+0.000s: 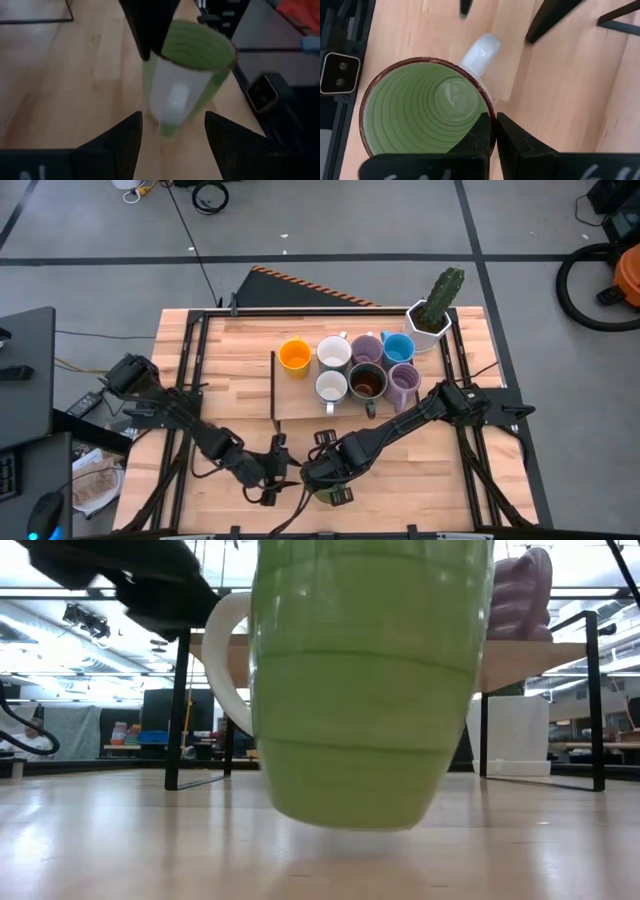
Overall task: Place coffee mugs
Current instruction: Put the green mug on the shelf
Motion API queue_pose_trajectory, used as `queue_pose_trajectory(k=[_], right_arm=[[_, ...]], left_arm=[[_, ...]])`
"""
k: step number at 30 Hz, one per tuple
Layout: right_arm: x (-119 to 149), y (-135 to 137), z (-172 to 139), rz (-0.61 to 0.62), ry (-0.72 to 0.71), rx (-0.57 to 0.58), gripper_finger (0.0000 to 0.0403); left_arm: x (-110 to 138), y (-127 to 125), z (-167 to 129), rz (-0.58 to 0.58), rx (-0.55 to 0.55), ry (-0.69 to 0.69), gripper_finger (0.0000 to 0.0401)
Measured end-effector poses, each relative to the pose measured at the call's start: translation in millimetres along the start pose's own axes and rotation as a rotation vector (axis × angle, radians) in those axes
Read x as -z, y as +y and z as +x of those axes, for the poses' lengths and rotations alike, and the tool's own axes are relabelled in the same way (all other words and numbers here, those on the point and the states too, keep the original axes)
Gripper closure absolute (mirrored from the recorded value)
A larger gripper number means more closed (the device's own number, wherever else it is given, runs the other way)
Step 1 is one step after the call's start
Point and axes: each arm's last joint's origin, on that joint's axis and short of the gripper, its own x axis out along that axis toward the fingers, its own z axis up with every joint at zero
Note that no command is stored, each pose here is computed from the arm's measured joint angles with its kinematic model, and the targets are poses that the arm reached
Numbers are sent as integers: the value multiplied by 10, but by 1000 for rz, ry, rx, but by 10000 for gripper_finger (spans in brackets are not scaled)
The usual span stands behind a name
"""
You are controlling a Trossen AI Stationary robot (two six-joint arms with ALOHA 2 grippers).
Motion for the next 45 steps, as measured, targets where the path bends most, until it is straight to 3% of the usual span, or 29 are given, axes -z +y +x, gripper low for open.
queue_pose_trajectory(k=[6,11,26,28,38,45], right_arm=[[-3,1,0,-23,-3,-3,385],[-1,4,0,-26,-1,-4,385],[-17,16,-4,-48,-20,-12,379],[-20,16,-6,-46,-22,-16,370],[-4,-3,-96,9,-23,6,298],[76,-45,-552,107,-48,96,253]], left_arm=[[84,54,220,-23,15,-12,180],[79,62,319,-45,123,-34,189],[99,71,373,21,148,-40,320],[91,64,370,40,149,-46,337],[134,83,376,44,115,-15,338],[68,13,208,25,42,-29,338]])
